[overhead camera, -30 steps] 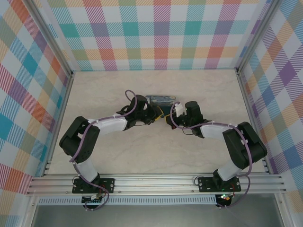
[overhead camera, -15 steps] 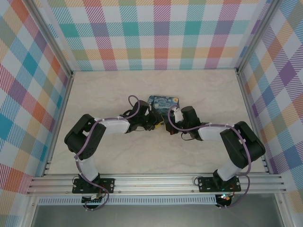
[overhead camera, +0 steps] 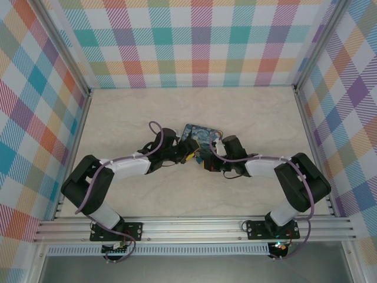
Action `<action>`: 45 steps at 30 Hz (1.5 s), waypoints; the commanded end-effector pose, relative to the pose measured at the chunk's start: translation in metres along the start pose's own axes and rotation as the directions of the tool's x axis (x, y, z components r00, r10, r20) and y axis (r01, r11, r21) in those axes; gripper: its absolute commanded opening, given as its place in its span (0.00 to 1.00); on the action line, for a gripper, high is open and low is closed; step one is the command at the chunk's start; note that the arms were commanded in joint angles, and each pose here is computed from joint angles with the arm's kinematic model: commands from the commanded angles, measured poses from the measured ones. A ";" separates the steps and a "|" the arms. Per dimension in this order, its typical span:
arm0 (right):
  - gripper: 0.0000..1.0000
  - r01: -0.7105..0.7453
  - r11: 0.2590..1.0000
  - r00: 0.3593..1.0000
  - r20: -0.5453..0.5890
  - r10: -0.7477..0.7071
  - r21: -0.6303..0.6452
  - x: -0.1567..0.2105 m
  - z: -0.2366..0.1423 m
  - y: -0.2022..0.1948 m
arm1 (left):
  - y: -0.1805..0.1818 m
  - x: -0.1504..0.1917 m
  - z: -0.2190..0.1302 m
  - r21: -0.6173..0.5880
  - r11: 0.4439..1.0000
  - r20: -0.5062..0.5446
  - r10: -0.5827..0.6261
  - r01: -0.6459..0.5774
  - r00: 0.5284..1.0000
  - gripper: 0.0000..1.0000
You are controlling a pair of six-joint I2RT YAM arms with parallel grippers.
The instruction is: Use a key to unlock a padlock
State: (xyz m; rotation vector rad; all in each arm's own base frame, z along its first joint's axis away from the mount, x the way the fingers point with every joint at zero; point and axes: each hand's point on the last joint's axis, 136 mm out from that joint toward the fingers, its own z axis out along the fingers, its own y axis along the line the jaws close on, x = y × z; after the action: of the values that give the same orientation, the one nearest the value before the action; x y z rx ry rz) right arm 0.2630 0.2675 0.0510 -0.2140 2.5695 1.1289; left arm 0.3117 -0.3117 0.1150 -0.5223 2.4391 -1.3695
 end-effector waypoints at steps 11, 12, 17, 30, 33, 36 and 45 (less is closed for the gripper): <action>0.00 -0.241 0.965 0.968 0.037 0.246 -0.101 -0.019 -0.011 0.031 | 0.021 0.008 0.008 0.021 0.998 0.030 -0.067 0.066 0.997 0.48; 0.00 -0.257 0.961 0.965 0.033 0.261 -0.106 -0.019 -0.011 0.032 | 0.023 0.009 0.010 0.018 0.997 0.026 -0.069 0.069 0.997 0.47; 0.00 -0.315 0.941 0.947 0.028 0.321 -0.124 -0.022 -0.011 0.038 | 0.027 0.017 0.021 0.034 0.995 0.008 -0.096 0.096 0.995 0.42; 0.00 -0.347 0.928 0.936 0.016 0.352 -0.133 -0.022 -0.007 0.042 | 0.033 0.017 0.039 0.050 0.993 0.015 -0.108 0.107 0.994 0.33; 0.00 -0.348 0.928 0.936 0.011 0.353 -0.134 -0.020 -0.006 0.043 | 0.032 0.014 0.040 0.055 0.993 0.027 -0.105 0.104 0.994 0.30; 0.00 -0.349 0.928 0.935 0.011 0.354 -0.134 -0.020 -0.006 0.043 | 0.030 0.013 0.040 0.058 0.993 0.034 -0.105 0.103 0.994 0.23; 0.25 -0.316 0.947 0.945 0.064 0.320 -0.065 -0.018 -0.021 0.034 | 0.030 0.010 0.032 0.029 0.994 0.064 -0.105 0.104 0.992 0.00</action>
State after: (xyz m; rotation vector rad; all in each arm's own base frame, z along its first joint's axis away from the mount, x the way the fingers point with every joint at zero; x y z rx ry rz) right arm 0.2642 0.2733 0.0724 0.3216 2.6247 1.2904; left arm 0.3101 -0.3261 0.0637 -0.6879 2.3901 -1.4186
